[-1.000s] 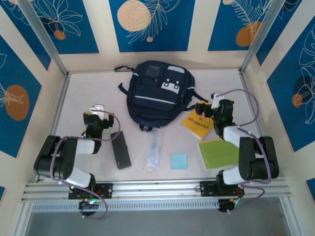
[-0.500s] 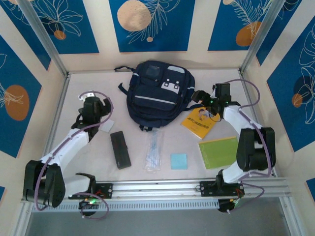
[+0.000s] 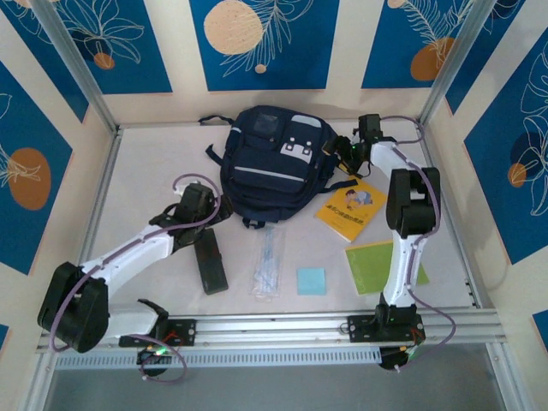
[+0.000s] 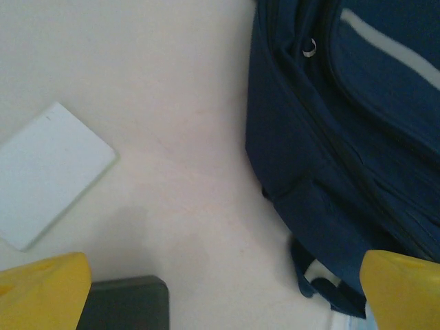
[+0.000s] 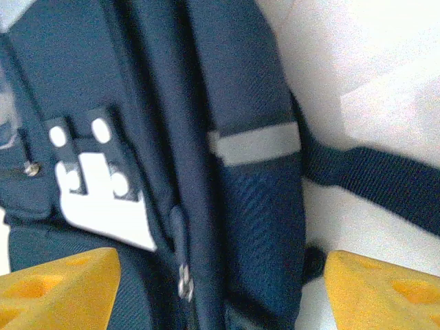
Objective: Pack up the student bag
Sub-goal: Rotate the student bag at the top-center of the table.
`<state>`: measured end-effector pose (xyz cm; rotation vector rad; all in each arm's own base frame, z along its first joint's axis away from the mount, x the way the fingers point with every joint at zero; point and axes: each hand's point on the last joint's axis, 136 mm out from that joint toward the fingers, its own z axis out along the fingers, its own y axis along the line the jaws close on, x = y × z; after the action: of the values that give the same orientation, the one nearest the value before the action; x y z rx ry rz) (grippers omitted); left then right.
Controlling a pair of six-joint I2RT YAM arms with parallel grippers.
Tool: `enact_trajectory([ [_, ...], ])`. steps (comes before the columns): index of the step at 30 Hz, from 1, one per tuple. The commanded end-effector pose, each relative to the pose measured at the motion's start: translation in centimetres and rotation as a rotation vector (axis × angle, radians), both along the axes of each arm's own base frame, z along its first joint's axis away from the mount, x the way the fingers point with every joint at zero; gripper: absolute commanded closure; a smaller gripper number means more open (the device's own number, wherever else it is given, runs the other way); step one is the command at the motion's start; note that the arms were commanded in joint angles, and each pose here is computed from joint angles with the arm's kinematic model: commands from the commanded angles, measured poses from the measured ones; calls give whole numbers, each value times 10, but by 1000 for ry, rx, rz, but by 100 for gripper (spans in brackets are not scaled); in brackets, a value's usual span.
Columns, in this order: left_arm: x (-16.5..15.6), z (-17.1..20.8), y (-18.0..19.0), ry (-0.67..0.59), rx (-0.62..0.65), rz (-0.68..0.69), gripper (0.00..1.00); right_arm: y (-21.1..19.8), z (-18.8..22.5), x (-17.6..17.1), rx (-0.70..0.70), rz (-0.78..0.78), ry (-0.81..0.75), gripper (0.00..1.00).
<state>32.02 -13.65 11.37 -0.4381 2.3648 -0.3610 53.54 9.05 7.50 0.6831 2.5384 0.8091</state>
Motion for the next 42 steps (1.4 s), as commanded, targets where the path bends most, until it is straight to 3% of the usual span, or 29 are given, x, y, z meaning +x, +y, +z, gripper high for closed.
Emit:
enact_trajectory([
  [1,-3,-2,-20,34,-68,-23,0,1,-16,3,1,-23,82,22],
  [2,-3,-3,-24,39,-73,-37,0,2,-17,7,12,-23,83,23],
  [4,1,-7,-32,46,-91,-55,0,12,-12,14,52,10,62,39],
  [9,26,-16,-56,23,-145,-83,0,28,10,4,89,84,27,100],
  [18,91,-30,-103,-24,-185,-131,0,39,53,-80,200,110,83,100],
  [24,139,-20,-118,-92,-174,-144,0,57,65,-131,264,129,128,100],
  [32,197,14,-112,-177,-131,-179,0,71,71,-148,297,35,173,100],
  [36,188,18,-95,-107,-32,-284,0,80,72,-132,338,-50,179,100],
  [42,123,31,-47,-9,253,-415,0,81,76,-110,361,-161,174,100],
])
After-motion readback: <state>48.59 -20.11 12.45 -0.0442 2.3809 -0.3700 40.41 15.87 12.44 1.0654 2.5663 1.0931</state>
